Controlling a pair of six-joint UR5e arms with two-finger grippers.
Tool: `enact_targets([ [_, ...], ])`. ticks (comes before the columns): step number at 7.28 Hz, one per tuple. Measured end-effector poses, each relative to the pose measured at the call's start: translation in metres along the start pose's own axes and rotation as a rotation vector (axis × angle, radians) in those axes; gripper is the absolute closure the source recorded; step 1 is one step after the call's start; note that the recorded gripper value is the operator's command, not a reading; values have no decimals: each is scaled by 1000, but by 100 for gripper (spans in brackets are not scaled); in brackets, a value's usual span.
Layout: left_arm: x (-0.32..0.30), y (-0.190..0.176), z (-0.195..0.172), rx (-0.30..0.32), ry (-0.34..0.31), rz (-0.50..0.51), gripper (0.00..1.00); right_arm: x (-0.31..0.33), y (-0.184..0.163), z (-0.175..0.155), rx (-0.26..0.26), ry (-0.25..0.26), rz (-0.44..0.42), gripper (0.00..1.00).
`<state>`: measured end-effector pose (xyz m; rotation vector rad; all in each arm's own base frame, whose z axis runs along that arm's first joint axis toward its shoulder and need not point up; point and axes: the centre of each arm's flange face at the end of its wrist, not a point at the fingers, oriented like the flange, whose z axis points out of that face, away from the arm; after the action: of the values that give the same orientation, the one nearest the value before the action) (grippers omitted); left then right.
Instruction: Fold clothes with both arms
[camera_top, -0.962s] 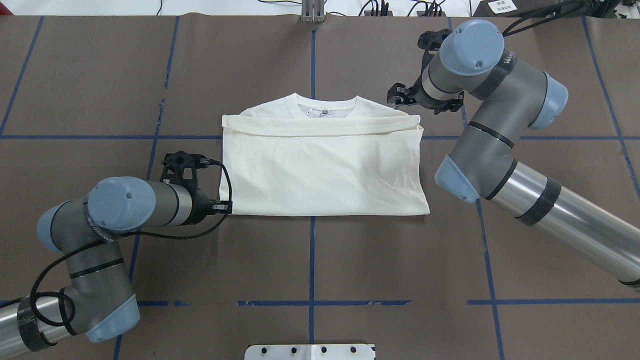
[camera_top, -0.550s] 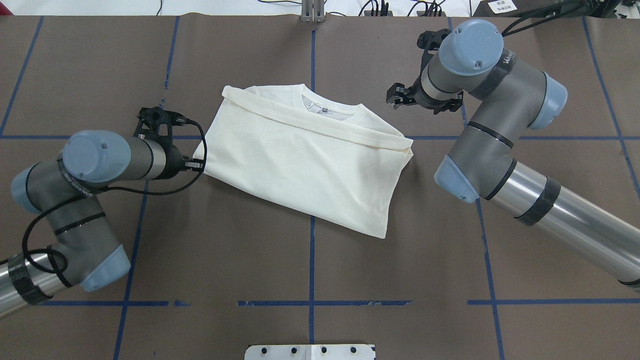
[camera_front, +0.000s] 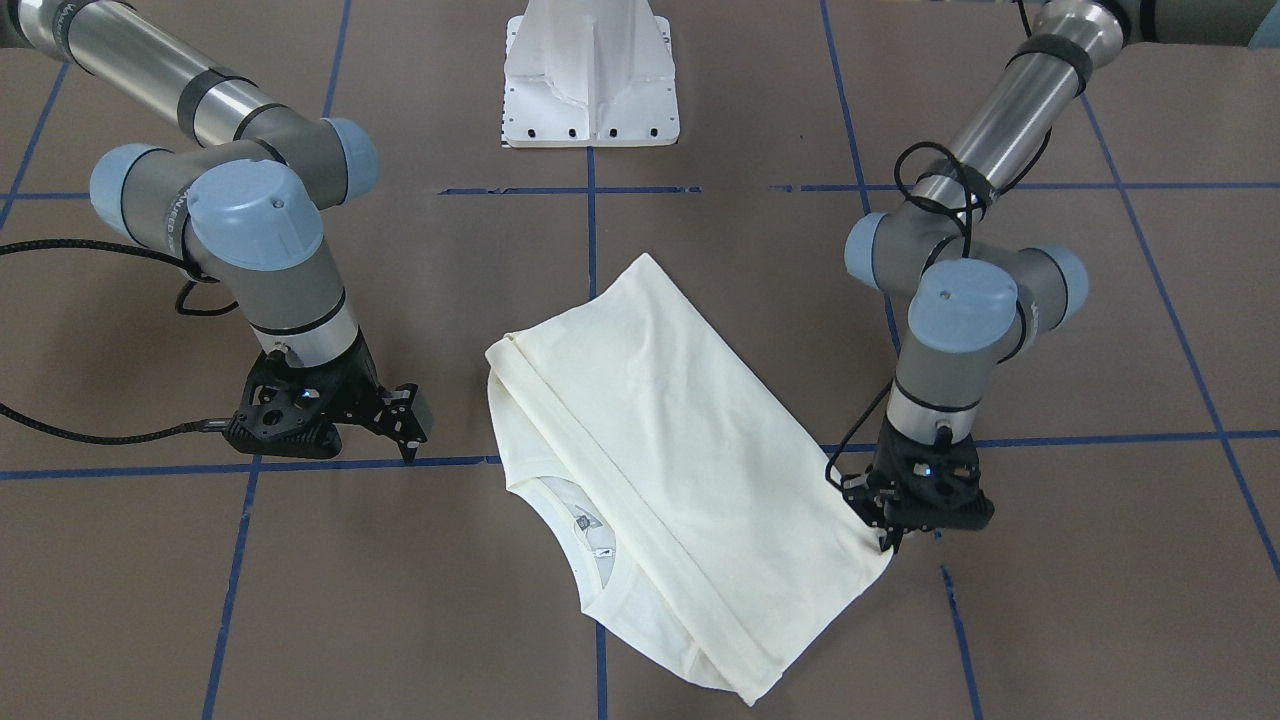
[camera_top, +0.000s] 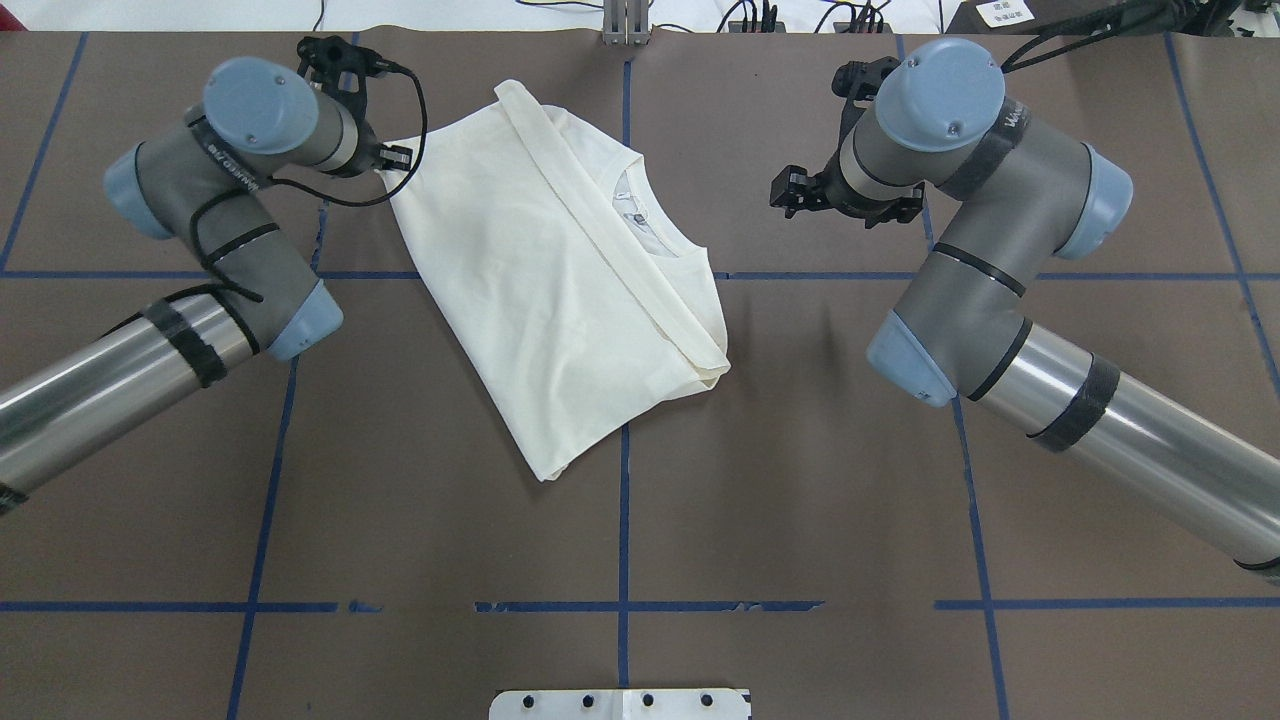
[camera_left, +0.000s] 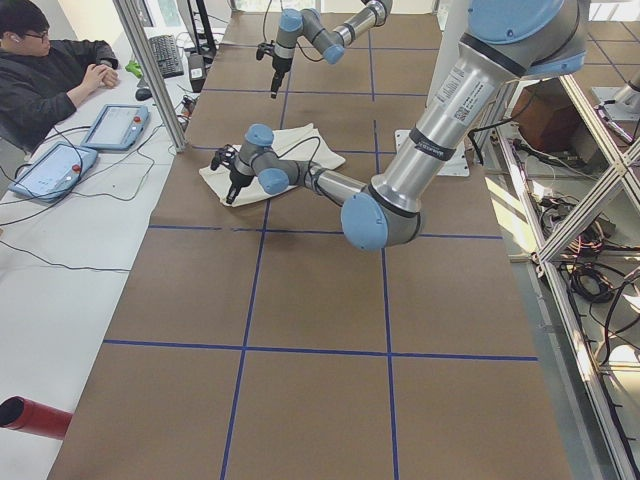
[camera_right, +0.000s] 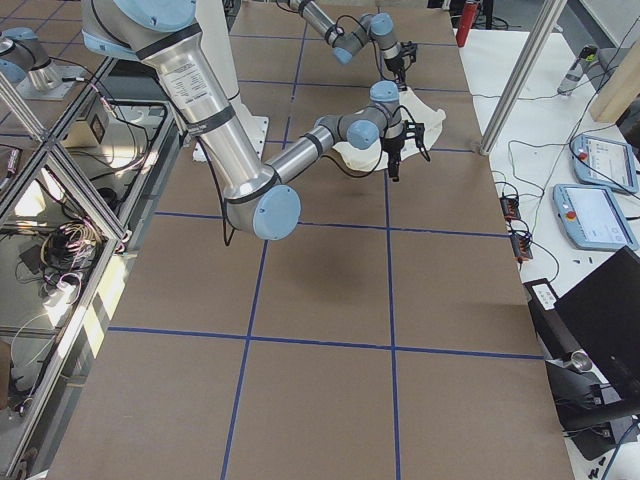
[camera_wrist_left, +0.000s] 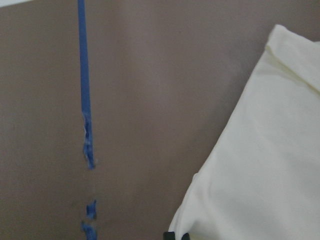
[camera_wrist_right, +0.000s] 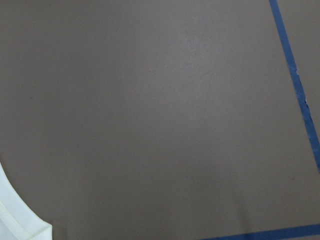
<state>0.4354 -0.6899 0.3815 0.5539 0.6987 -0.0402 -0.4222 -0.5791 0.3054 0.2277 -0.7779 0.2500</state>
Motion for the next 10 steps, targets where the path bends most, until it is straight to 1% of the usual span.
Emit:
enact_targets([
  [1,-1,-22,14,19,0,6,1,-3,1,-1,1,-5,2,0],
  [2,-14,-30,19,36,1,28,0,-9,3,-3,0,-12,2,0],
  [3,-30,-25,20,49,17,54,0,-22,10,-2,-2,-18,10,4],
  [5,-44,-11,4,51,89,72,0,-65,24,6,32,-16,84,27],
  [6,-46,-5,-5,48,120,73,0,-96,30,14,40,-10,141,30],
  [7,-47,-2,-10,48,136,72,0,-124,37,25,49,5,184,32],
  [8,-47,0,-13,48,144,72,0,-142,45,38,61,19,202,34],
  [10,-47,0,-14,49,150,72,0,-152,58,64,77,23,201,39],
])
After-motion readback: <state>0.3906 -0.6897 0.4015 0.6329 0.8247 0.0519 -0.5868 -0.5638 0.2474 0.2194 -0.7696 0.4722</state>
